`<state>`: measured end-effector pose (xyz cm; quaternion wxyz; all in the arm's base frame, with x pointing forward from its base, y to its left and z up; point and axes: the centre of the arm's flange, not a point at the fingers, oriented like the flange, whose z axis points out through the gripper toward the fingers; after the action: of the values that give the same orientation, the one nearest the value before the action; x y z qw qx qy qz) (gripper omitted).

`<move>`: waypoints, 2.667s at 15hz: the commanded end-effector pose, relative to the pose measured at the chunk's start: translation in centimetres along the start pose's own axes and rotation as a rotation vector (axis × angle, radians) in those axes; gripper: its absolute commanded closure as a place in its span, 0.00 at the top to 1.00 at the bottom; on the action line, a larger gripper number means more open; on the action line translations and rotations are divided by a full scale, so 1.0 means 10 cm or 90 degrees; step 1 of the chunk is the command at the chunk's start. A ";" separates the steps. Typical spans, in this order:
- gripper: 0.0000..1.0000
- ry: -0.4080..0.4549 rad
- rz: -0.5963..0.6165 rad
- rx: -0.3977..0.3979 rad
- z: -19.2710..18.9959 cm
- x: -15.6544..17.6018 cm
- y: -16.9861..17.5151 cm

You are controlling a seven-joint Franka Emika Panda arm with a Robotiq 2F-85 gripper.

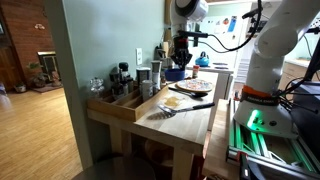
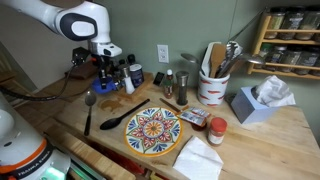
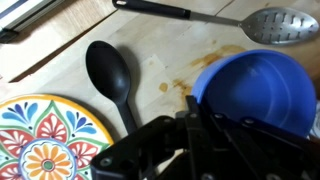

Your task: Move the blue bowl from the left to the right

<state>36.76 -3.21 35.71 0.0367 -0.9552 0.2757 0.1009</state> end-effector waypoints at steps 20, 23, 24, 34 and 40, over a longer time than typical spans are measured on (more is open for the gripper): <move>0.01 0.136 0.464 0.150 -1.77 1.49 1.41; 0.01 0.171 0.564 0.159 -2.01 1.96 1.82; 0.01 0.174 0.598 0.155 -2.05 2.10 1.99; 0.01 0.045 0.796 0.060 -1.40 2.70 3.17; 0.01 -0.023 0.838 0.068 -0.69 3.06 3.44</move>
<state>43.74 -46.78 38.19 0.0065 -0.5984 0.7971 0.0806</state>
